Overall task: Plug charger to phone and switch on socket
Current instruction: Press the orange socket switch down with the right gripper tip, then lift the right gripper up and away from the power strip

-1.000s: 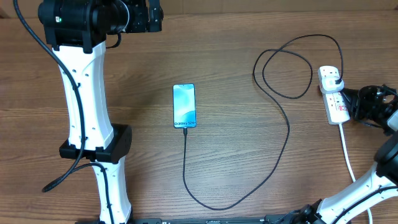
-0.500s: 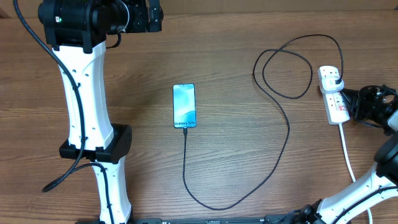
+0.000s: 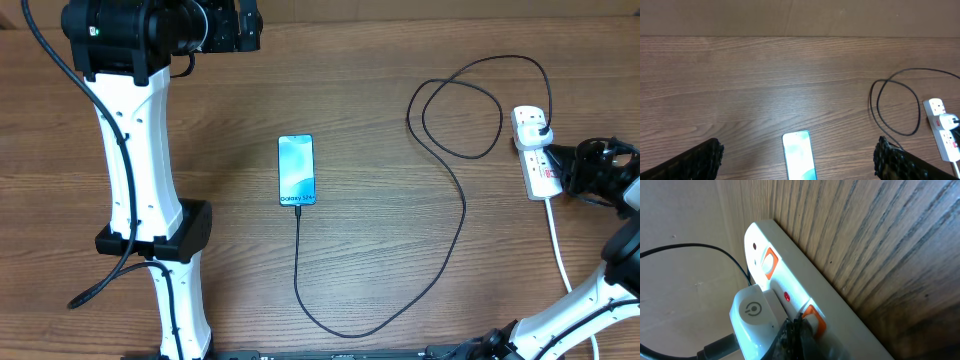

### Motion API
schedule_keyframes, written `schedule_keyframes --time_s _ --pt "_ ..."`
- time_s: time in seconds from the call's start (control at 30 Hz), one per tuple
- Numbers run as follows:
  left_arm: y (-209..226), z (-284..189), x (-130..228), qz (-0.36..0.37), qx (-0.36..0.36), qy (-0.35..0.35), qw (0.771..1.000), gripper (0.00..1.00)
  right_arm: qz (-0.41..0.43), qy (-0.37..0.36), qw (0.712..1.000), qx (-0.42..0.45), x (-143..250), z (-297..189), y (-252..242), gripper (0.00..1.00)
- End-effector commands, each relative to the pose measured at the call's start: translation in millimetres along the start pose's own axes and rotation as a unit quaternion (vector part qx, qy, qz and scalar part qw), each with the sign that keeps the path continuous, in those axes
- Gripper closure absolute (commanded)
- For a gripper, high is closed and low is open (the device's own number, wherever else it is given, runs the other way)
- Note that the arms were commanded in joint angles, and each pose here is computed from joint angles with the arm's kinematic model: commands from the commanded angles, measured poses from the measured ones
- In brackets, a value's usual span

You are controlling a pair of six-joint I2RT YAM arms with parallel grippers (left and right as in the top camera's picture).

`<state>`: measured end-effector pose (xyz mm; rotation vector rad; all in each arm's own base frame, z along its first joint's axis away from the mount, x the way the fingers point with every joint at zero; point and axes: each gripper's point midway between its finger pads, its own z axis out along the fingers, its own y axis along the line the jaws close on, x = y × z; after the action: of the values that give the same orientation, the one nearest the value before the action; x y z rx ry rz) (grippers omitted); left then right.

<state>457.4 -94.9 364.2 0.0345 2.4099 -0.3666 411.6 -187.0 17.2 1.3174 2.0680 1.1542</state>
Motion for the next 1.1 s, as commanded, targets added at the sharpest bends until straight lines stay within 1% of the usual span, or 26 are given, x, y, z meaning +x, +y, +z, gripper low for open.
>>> schedule_keyframes --time_s 0.0,0.23,0.4,0.57,0.83,1.07 --pt "-1 -3 0 0.007 -0.003 -0.001 1.0 0.0 0.02 0.029 0.997 0.064 30 27 -39 0.96" --pt "-1 -3 0 0.006 -0.003 -0.001 1.0 0.01 0.021 -0.011 0.998 0.058 3 9 -42 0.96" --pt "-1 -3 0 0.007 -0.003 -0.001 1.0 0.01 0.03 -0.048 0.998 0.024 -23 -28 -35 0.96" --pt "-1 -3 0 0.007 -0.003 -0.001 1.0 0.0 0.022 -0.068 0.997 -0.018 -34 -60 -16 0.96" --pt "-1 -3 0 0.006 -0.003 -0.001 1.0 0.0 -0.038 -0.095 0.993 -0.056 -33 -95 39 0.96" --pt "-1 -3 0 0.007 -0.003 -0.001 1.0 0.0 -0.136 -0.109 0.978 -0.111 -13 -134 106 0.96"
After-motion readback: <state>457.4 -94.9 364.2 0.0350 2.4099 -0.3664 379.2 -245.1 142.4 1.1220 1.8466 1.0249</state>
